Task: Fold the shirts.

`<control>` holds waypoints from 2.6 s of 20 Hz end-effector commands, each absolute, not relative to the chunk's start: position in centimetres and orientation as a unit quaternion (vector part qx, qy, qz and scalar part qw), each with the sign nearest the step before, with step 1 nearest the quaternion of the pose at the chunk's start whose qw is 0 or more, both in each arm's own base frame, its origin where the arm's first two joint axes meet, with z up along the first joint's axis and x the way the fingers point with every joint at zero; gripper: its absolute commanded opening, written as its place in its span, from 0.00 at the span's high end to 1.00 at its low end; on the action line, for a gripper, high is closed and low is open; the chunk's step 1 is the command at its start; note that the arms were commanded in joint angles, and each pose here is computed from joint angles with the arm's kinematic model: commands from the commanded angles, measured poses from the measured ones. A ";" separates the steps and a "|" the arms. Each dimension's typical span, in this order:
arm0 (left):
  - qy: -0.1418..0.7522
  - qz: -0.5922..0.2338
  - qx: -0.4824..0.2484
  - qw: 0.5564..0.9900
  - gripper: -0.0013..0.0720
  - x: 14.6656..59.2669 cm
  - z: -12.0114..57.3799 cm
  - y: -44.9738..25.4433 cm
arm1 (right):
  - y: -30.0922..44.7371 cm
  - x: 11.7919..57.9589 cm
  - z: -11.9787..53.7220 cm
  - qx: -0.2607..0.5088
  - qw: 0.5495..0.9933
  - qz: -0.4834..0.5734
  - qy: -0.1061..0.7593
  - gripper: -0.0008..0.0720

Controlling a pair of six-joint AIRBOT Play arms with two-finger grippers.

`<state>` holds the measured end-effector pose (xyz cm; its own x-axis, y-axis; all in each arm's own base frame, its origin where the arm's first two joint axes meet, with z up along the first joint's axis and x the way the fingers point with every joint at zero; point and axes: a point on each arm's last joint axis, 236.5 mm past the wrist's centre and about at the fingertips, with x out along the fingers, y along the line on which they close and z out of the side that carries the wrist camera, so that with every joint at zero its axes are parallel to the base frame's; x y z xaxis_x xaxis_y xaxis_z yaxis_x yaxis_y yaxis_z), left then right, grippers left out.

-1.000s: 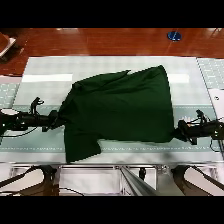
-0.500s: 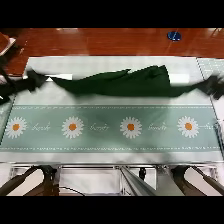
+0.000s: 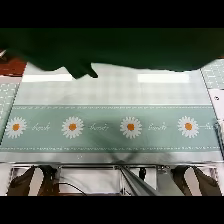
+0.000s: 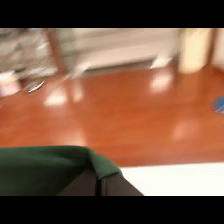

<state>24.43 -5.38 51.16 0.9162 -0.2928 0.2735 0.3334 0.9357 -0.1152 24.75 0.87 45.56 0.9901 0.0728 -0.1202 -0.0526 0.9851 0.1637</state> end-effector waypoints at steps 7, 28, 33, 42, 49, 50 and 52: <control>-0.113 0.075 0.054 0.989 0.96 14.2 49.0 -1.1 | 1.7 18.0 43.4 0.027 0.994 -0.007 0.108 0.95; 0.416 -0.095 -0.329 0.842 0.96 52.4 1.8 -5.5 | -1.2 53.8 1.5 0.236 0.833 0.074 0.495 0.95; 0.501 -0.141 -0.331 0.788 0.96 51.1 -2.0 -8.0 | -0.8 54.8 -2.5 0.265 0.808 0.074 0.520 0.95; 0.602 -0.175 -0.280 0.727 0.96 44.0 -3.5 -4.9 | -2.9 46.9 -2.8 0.213 0.740 0.109 0.629 0.95; 0.667 -0.173 -0.274 0.671 0.30 39.3 -7.5 -6.4 | -1.8 44.7 -7.2 0.236 0.712 0.090 0.656 0.47; 0.670 -0.176 -0.276 0.667 0.29 39.2 -7.0 -6.3 | -1.6 44.6 -6.7 0.238 0.710 0.097 0.656 0.43; 0.668 -0.177 -0.279 0.667 0.29 39.1 -5.3 -5.5 | -2.4 44.1 -5.2 0.237 0.710 0.091 0.657 0.43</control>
